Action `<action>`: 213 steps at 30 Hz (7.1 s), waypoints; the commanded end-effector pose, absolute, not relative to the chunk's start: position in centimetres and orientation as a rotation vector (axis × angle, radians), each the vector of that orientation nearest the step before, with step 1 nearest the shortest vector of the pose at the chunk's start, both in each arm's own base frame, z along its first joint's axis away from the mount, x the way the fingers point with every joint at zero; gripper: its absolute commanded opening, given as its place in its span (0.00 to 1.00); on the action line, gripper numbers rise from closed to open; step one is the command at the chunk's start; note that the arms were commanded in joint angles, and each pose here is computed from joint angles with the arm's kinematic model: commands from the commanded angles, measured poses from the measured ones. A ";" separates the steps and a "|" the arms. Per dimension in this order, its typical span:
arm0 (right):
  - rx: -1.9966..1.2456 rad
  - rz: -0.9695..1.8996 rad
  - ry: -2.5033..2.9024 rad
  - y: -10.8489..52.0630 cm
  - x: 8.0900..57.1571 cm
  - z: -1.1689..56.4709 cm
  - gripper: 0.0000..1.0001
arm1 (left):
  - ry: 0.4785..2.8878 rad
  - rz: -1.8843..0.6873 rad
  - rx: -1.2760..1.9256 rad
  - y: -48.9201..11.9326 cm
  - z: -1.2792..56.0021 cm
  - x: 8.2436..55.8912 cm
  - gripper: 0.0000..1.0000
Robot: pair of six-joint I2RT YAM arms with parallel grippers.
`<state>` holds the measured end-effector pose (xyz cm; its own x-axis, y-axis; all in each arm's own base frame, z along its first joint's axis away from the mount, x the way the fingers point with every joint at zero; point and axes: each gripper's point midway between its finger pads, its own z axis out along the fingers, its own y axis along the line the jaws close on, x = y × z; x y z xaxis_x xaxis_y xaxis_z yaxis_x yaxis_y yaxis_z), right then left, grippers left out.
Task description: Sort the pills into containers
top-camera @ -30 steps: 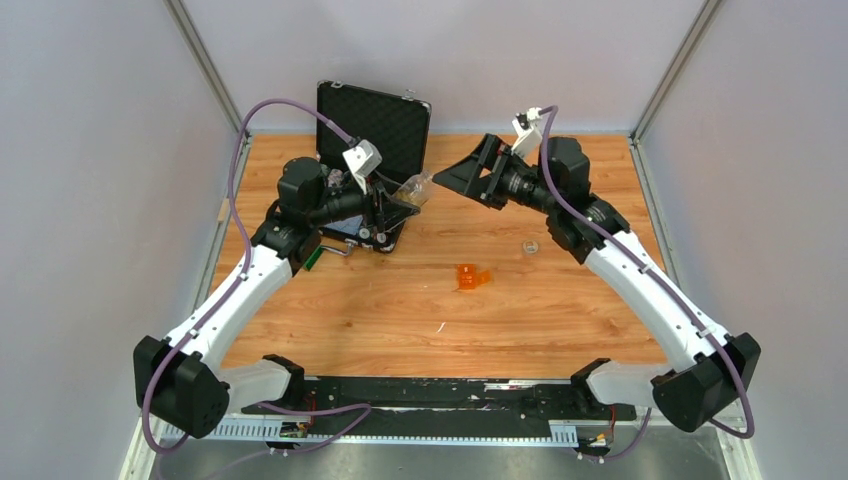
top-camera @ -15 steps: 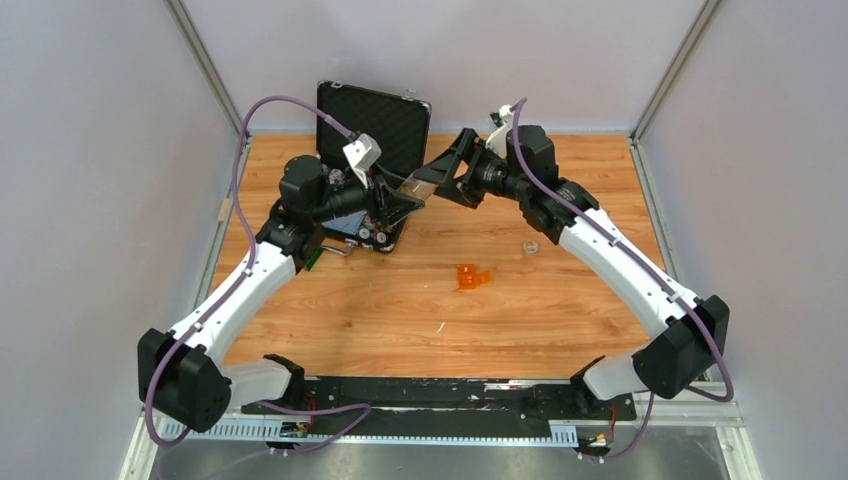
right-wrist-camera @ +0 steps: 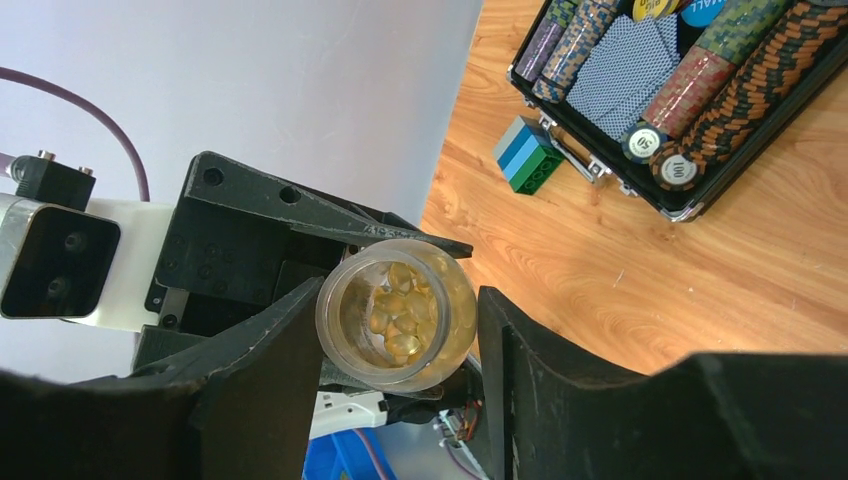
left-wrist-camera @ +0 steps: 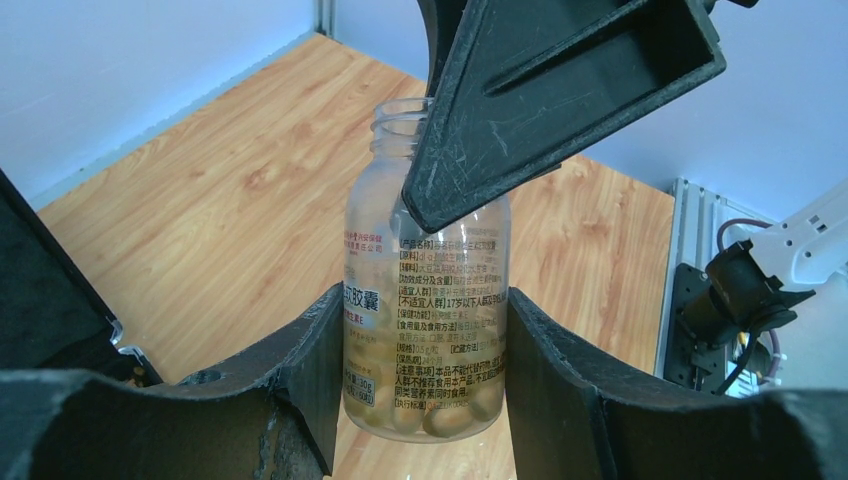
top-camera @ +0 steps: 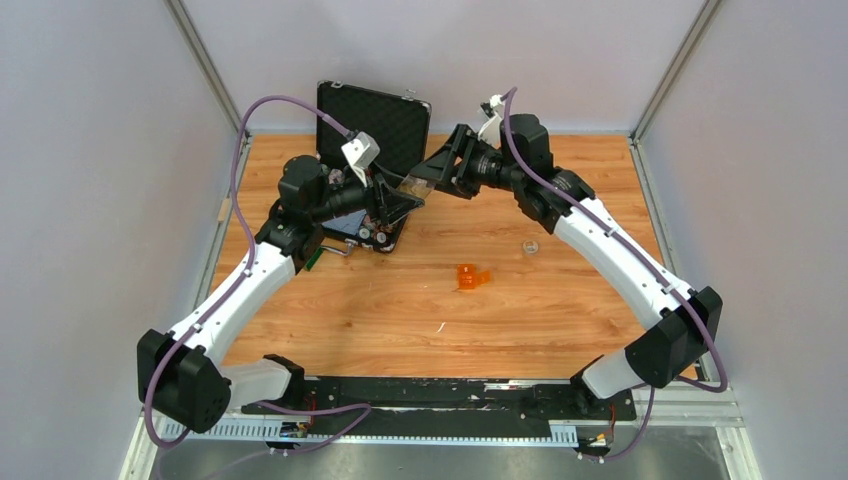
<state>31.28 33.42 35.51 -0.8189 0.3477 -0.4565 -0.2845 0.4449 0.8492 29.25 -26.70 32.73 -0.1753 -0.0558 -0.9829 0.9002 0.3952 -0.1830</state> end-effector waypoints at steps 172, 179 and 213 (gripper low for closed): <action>0.731 0.634 2.450 13.2 31.0 11.1 0.82 | 1.887 0.281 1.843 -33.3 8.3 25.4 0.00; 0.719 0.664 2.440 13.5 31.2 11.8 0.82 | 1.865 0.250 1.805 -33.4 9.9 25.4 0.00; 0.715 0.516 2.377 9.5 33.2 14.3 0.82 | 1.484 -0.510 0.805 -34.2 35.1 26.9 0.00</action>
